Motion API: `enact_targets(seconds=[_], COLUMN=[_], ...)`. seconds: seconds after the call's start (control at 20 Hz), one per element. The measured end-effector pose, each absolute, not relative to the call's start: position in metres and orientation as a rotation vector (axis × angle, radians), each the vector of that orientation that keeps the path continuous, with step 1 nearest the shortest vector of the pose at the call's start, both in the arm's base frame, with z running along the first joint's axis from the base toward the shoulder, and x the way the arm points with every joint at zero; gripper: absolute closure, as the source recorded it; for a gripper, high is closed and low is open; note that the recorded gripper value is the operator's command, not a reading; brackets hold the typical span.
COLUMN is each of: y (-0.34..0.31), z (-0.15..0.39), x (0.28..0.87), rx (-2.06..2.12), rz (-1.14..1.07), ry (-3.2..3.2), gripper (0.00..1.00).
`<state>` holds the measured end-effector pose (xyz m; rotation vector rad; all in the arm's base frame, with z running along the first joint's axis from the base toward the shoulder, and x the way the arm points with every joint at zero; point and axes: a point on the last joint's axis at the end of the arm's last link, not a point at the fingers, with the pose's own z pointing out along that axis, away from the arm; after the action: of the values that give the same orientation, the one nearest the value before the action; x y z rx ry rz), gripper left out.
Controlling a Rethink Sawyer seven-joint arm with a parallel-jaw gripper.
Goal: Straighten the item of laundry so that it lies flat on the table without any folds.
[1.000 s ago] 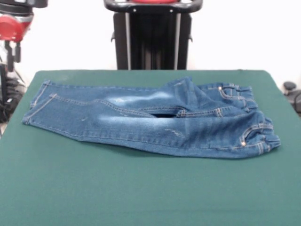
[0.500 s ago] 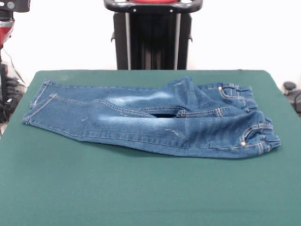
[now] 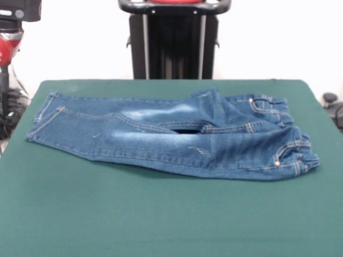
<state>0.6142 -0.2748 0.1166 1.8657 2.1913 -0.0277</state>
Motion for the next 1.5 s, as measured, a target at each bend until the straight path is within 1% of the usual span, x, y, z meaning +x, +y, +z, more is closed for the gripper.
enact_targets(seconds=[0.5,1.5], y=[-0.252,-0.252], z=[0.115,0.116], x=[0.625,0.628], rx=[1.829,1.827], rz=[-0.023,-0.025], ry=[2.231,2.233], gripper=[0.0,0.0])
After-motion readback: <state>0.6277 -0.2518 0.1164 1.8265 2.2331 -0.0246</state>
